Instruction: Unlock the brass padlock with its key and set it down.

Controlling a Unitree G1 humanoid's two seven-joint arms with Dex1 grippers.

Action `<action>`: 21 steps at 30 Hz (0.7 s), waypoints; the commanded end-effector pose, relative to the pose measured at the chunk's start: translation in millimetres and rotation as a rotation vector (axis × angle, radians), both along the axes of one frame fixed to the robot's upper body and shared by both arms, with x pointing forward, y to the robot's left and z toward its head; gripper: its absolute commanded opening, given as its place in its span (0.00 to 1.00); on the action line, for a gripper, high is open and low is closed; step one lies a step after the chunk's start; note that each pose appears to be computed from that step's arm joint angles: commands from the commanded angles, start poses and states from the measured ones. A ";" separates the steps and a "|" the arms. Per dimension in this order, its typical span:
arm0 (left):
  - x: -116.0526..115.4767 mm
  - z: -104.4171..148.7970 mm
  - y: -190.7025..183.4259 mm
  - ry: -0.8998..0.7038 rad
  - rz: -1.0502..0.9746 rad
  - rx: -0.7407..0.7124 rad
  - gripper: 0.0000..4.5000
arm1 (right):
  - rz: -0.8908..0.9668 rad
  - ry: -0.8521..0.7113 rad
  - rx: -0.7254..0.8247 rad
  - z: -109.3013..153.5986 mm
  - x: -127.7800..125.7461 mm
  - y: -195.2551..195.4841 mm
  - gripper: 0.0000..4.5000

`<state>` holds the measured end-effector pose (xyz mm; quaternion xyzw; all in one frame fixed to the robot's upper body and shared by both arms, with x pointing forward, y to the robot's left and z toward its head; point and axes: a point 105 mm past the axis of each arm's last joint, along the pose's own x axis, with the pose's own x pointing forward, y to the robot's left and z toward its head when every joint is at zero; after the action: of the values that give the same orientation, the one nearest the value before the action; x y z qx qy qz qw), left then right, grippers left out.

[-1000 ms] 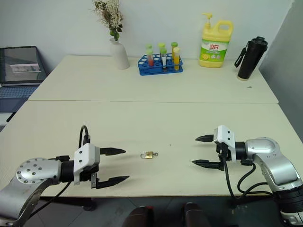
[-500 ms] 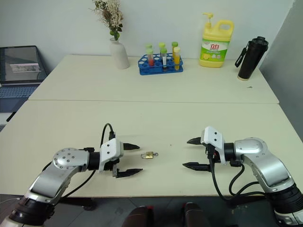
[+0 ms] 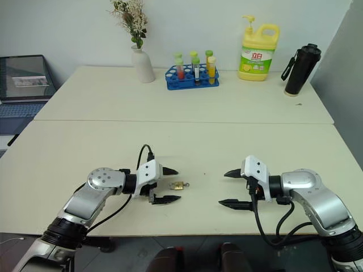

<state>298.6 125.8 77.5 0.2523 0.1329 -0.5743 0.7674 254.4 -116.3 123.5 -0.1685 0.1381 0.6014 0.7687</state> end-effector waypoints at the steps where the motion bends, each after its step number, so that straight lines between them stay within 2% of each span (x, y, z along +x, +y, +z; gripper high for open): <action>1: -1.0 -1.2 -5.4 0.003 -0.030 0.011 0.87 | 0.006 -0.038 0.016 10.9 -1.6 0.3 1.00; 10: -5.2 -9.6 -4.5 0.035 -0.053 0.052 0.21 | -0.001 -0.043 0.022 13.5 -2.4 -1.6 1.00; 15: -5.9 -8.7 -4.4 0.029 -0.053 0.045 0.21 | -0.002 -0.055 0.025 14.5 -1.8 -1.2 1.00; 21: -12.3 15.2 -18.2 -0.101 -0.132 -0.030 0.21 | -0.041 -0.092 0.024 16.3 4.9 -5.9 1.00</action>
<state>288.0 115.6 74.9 0.2648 0.1161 -0.6054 0.7416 256.9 -119.5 127.1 -0.1657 0.1267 0.5878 0.7817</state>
